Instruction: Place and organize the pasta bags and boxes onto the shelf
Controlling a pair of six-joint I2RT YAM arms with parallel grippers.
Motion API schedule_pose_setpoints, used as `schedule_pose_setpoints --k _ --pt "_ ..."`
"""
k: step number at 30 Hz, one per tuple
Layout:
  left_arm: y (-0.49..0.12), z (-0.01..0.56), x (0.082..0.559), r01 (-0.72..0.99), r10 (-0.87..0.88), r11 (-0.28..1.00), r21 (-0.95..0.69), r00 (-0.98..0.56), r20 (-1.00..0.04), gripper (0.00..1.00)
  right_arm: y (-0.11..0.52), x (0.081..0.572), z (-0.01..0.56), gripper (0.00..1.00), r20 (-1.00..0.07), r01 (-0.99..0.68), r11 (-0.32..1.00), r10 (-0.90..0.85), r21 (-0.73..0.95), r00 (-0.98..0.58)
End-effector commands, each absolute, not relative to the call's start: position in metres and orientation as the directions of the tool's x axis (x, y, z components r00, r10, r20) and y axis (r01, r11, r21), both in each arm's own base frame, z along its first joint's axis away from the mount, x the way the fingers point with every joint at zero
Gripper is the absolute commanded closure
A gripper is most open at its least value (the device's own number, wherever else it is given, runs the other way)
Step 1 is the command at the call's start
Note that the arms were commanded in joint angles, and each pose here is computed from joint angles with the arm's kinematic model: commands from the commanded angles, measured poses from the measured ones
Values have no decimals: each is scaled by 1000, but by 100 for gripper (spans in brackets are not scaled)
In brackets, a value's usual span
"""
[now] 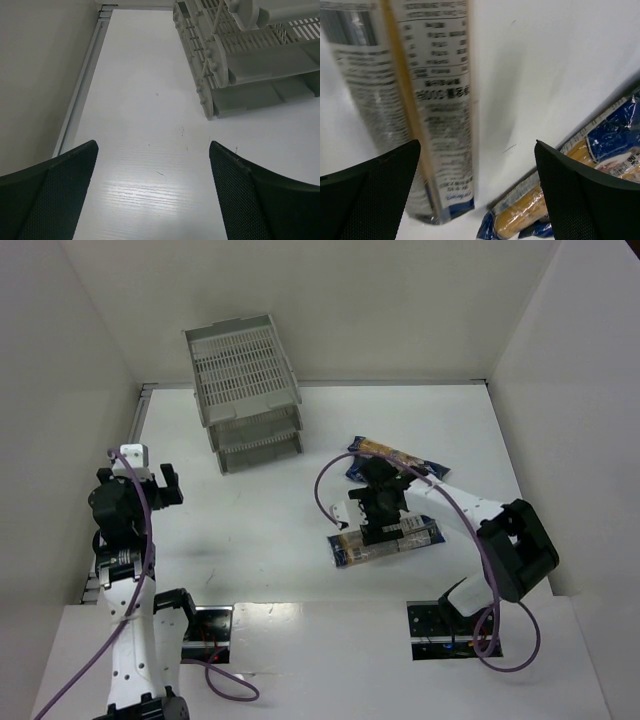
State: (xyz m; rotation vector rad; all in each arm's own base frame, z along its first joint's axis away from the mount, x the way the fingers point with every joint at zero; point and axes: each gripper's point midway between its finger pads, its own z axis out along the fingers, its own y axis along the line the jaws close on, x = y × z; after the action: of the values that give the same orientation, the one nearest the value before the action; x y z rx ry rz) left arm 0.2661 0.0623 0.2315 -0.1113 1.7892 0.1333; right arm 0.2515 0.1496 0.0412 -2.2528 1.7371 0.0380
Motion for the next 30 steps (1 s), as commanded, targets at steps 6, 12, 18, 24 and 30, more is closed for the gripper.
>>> schedule_pose_setpoints --k 6,12,18,24,30 --pt "52 239 270 -89 -9 996 8 -192 -981 1 138 170 54 0 -180 -940 -340 -926 14 332" --pt "51 237 269 -80 -12 997 4 -200 -980 1 140 176 17 0 -129 -966 -249 -963 76 238" --pt "50 235 268 -80 -15 997 2 -209 -978 1 157 188 -7 0 -130 -982 -163 -980 100 149" --pt "51 237 269 -80 -12 997 4 -200 -980 1 181 209 -13 30 -164 -996 -60 -985 73 47" --pt "52 238 269 -89 -8 996 9 -191 -982 1 250 245 1 99 -299 -989 147 -944 10 -143"
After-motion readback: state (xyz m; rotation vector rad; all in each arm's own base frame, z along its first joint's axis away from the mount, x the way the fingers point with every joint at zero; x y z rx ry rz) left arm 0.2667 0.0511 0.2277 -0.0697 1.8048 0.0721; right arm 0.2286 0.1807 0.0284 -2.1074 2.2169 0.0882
